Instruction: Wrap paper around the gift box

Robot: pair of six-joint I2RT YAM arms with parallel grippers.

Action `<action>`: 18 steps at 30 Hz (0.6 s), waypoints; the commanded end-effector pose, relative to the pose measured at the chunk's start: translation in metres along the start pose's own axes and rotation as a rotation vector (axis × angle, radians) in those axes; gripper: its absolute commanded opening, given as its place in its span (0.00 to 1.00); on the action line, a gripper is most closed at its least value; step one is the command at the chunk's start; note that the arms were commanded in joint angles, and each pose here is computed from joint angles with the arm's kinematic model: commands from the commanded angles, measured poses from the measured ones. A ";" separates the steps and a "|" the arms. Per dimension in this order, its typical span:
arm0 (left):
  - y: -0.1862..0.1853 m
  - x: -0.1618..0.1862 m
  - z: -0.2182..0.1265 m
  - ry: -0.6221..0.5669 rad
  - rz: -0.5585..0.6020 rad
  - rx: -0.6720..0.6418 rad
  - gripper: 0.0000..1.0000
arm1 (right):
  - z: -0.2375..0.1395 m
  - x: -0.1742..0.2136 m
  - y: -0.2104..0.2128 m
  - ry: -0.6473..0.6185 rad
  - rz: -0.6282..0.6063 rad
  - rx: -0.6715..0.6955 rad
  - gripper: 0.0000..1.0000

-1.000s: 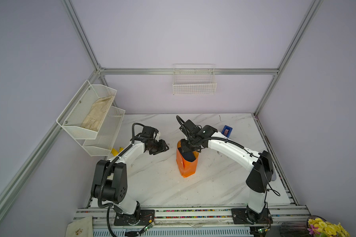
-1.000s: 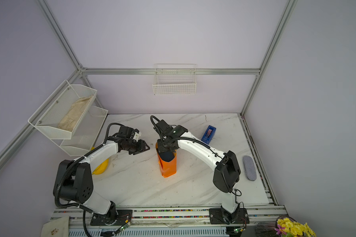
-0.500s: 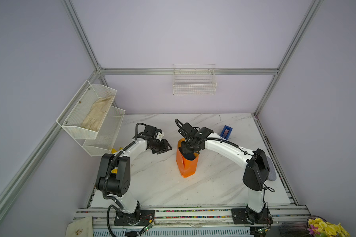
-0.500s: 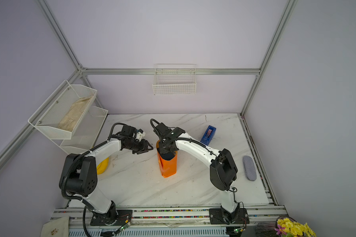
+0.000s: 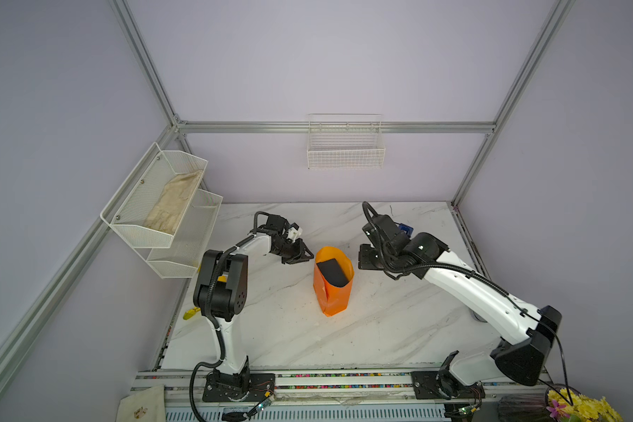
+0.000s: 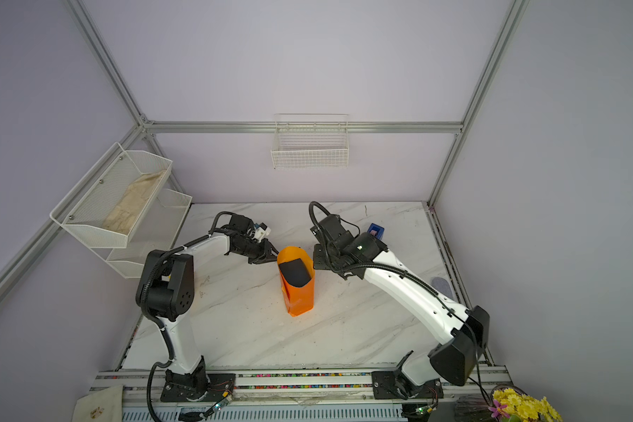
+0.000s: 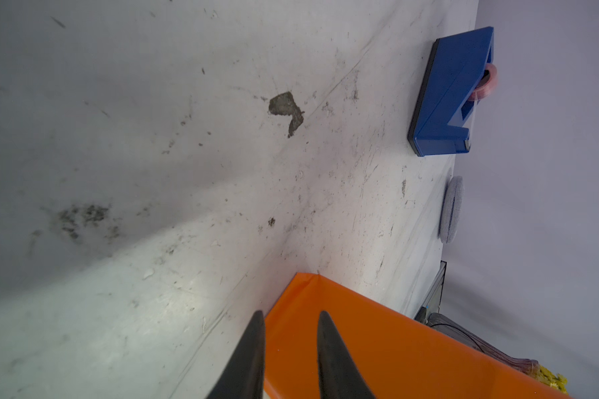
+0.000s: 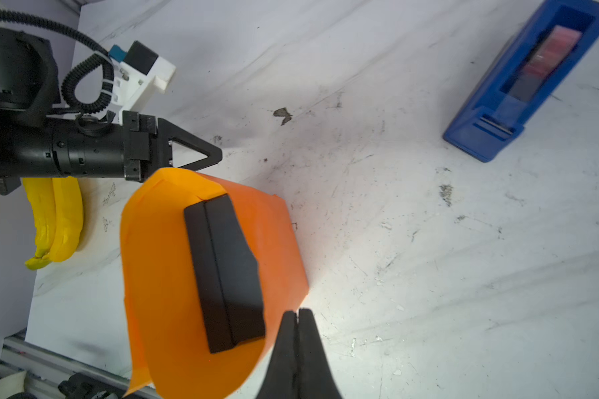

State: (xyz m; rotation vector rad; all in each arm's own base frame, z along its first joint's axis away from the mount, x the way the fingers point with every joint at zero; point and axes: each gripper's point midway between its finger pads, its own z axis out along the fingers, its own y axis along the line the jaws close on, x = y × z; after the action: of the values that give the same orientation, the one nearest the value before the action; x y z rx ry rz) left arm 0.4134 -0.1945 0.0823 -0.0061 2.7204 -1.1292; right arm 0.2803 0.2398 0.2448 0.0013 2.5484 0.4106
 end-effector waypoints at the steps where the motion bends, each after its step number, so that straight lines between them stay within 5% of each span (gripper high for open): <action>1: -0.036 -0.017 -0.005 -0.007 0.092 0.091 0.25 | 0.029 0.050 -0.026 0.124 0.066 0.048 0.03; 10: -0.027 0.013 0.022 0.117 0.080 0.063 0.18 | 0.081 0.132 0.026 0.279 0.344 -0.533 0.00; 18: -0.011 0.035 0.024 0.157 0.035 0.030 0.16 | 0.130 0.149 0.023 0.344 0.389 -0.547 0.00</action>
State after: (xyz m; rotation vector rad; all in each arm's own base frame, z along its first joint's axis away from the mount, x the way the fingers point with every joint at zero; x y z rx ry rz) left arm 0.3877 -0.2236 0.0610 0.1099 2.8404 -1.1990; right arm 0.2063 0.2936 0.0561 0.2375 2.7672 1.1781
